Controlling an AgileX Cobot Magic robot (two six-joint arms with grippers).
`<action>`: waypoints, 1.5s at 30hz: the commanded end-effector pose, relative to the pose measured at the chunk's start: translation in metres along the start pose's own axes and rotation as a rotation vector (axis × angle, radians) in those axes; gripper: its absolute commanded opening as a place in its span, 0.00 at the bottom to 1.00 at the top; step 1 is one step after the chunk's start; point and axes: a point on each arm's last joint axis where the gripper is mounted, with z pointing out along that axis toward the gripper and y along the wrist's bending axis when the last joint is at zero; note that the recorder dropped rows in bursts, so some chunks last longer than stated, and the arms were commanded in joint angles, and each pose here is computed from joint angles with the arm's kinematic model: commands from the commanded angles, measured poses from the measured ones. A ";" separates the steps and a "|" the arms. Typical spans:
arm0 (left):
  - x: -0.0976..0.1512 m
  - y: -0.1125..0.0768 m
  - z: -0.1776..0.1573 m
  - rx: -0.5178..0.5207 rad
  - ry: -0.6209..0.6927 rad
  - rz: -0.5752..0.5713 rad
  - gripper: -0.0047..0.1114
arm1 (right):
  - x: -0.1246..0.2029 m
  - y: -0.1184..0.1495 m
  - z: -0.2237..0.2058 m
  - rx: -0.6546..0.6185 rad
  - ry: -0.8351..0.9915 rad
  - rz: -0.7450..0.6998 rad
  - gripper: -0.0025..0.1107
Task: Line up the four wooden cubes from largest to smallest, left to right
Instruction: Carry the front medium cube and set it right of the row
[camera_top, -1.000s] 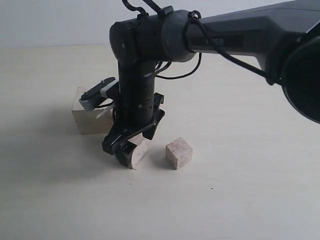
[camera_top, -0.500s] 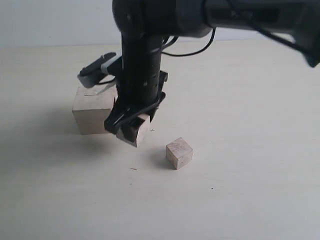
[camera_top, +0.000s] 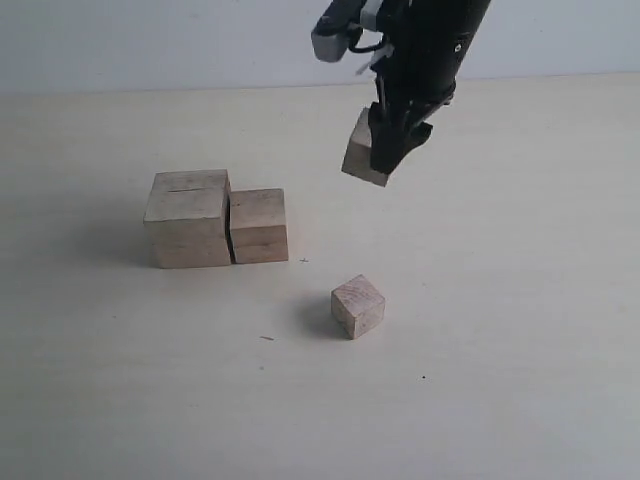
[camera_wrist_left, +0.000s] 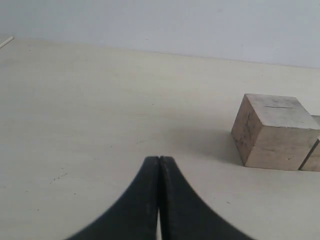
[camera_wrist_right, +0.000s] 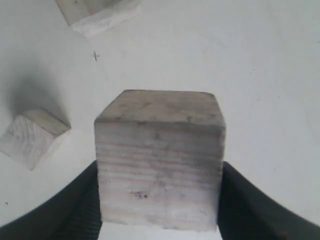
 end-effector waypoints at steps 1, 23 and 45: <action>0.000 0.000 0.000 0.002 -0.014 -0.006 0.04 | 0.002 -0.005 0.030 -0.060 0.035 -0.278 0.02; 0.000 0.000 0.000 0.002 -0.014 -0.006 0.04 | -0.025 0.002 0.100 -0.046 -0.024 -0.367 0.02; 0.000 0.000 0.000 0.002 -0.014 -0.006 0.04 | -0.027 0.006 0.108 -0.102 -0.059 -0.328 0.02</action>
